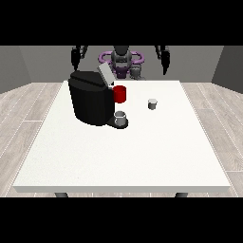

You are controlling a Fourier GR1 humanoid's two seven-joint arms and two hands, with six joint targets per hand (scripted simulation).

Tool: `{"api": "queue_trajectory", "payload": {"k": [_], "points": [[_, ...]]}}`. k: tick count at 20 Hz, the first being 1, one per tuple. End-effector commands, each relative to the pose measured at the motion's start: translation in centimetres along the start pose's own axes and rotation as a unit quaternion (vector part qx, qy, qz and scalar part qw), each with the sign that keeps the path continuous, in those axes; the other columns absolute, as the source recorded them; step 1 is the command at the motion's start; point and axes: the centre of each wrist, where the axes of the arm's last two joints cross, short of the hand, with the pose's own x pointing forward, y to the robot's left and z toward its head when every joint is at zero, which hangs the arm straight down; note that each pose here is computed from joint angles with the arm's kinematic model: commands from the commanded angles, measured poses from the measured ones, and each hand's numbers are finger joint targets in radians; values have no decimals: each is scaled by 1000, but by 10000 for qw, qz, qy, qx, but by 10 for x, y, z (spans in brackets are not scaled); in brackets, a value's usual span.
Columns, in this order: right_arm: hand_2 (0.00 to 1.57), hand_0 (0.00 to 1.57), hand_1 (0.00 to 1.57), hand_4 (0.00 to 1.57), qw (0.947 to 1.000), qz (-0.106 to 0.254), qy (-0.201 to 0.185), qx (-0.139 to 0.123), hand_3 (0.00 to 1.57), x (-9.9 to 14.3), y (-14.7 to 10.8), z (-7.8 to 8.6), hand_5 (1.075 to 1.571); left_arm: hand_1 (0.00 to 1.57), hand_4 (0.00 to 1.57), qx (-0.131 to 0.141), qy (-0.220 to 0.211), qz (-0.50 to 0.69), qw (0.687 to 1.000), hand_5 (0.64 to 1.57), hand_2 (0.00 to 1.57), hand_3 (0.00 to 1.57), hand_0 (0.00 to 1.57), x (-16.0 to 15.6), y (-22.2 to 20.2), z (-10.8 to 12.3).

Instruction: Insert the coffee pod into the coffee machine and close the lid

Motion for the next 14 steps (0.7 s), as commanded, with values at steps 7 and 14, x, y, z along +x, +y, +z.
{"api": "queue_trajectory", "payload": {"k": [7, 14], "points": [[0, 0, 0, 128, 9948, -220, -44, -991, 0, -8, 3, 6, 1571, 0, 264, -49, -879, -9, 9961, 1571, 0, 0, 0, -16, -4, 1], [0, 0, 0, 267, 9954, -314, -588, -682, 0, 12, 27, -15, 1571, 0, 0, 78, -808, -877, 9928, 1571, 0, 0, 0, 30, 28, -57]]}}
